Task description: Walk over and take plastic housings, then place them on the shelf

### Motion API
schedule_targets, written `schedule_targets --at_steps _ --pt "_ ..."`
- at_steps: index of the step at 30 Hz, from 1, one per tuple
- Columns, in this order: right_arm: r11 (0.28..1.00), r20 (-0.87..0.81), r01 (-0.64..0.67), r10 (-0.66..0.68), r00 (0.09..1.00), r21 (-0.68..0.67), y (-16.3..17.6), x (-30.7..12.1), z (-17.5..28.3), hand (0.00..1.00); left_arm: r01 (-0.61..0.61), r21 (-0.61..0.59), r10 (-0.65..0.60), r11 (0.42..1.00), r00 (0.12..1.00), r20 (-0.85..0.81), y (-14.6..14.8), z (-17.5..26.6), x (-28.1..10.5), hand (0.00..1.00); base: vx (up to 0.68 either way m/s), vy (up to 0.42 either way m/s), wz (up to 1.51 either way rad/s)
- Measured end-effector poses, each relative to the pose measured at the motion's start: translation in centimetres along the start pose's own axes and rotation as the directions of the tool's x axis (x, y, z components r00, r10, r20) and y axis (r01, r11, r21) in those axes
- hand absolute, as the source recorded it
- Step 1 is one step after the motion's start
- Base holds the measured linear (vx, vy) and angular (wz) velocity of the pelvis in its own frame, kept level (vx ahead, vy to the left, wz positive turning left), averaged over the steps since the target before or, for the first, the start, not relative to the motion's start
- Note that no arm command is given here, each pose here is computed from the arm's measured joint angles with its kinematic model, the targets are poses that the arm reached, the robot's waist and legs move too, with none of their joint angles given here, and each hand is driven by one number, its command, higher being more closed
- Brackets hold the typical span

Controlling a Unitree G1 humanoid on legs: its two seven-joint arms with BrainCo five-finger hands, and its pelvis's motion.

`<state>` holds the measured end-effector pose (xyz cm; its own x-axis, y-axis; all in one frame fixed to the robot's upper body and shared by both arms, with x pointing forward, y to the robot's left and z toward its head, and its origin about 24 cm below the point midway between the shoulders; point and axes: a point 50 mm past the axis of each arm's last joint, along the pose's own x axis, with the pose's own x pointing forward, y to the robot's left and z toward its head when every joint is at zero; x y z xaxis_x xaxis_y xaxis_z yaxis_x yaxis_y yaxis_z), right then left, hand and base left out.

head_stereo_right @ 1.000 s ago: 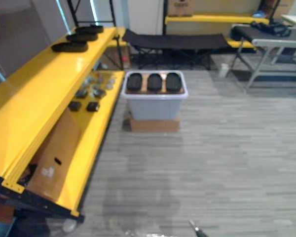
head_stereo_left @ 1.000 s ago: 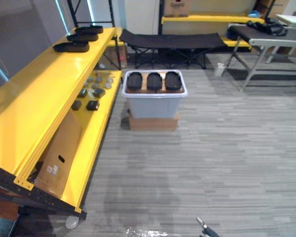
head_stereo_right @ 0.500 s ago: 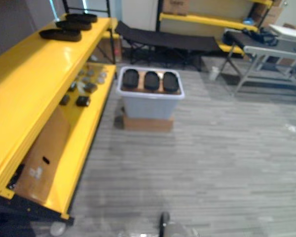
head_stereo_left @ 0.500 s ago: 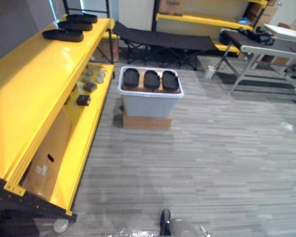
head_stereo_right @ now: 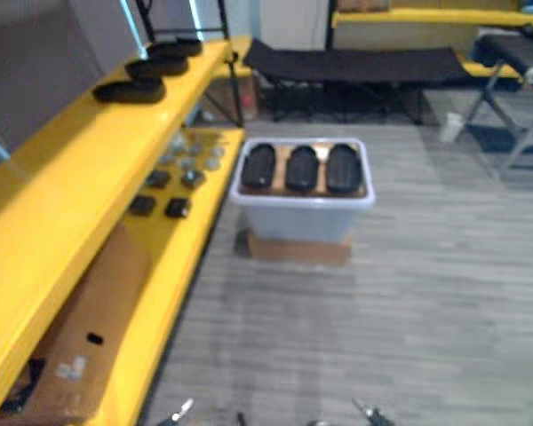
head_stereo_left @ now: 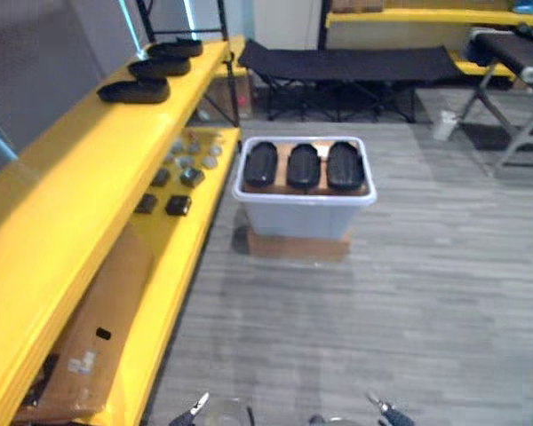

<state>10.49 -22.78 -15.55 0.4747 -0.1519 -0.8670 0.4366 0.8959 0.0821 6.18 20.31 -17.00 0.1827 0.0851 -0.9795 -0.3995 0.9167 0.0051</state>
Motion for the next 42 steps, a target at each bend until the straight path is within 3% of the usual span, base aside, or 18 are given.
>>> schedule_targets --at_steps 3,8,12,18,24,36,42 --pt "0.998 0.008 -0.017 0.017 1.000 -0.062 0.9 0.2 0.4 0.00 -0.026 0.032 0.027 0.999 0.999 -0.033 0.8 -2.0 -0.1 0.00 0.12 0.208 -0.09" --pt "0.992 0.031 -0.038 0.041 0.999 -0.117 2.3 0.7 2.0 0.00 -0.060 0.066 0.062 0.996 0.998 -0.021 2.0 -1.7 -0.2 0.00 0.37 0.183 -0.20" --pt "0.983 -0.022 -0.052 0.049 0.999 -0.177 2.3 0.6 0.9 0.00 -0.092 0.085 0.090 0.992 0.996 0.024 3.0 -1.0 -0.4 0.00 0.34 0.098 -0.15" --pt "0.975 -0.034 -0.056 0.050 0.998 -0.214 2.7 0.6 0.7 0.00 -0.003 0.088 -0.017 0.996 0.974 0.227 -0.4 4.0 -0.4 0.00 -0.12 -0.065 0.16" --pt "0.968 -0.035 -0.004 -0.005 0.999 -0.249 1.0 0.5 0.9 0.00 0.038 0.055 -0.047 0.998 0.984 0.172 -2.3 3.0 -0.1 0.00 0.12 -0.186 -0.17" --pt "0.961 -0.104 -0.009 -0.021 0.994 -0.276 0.7 0.0 -1.4 0.00 0.017 0.009 -0.018 1.000 0.989 0.144 -1.4 3.1 -0.1 0.00 0.11 -0.057 0.14" --pt "0.969 -0.085 0.049 -0.071 0.994 -0.243 -0.1 0.1 -0.7 0.00 0.050 0.022 -0.054 0.998 0.980 0.190 -2.7 3.4 -0.2 0.00 0.02 0.086 0.01"
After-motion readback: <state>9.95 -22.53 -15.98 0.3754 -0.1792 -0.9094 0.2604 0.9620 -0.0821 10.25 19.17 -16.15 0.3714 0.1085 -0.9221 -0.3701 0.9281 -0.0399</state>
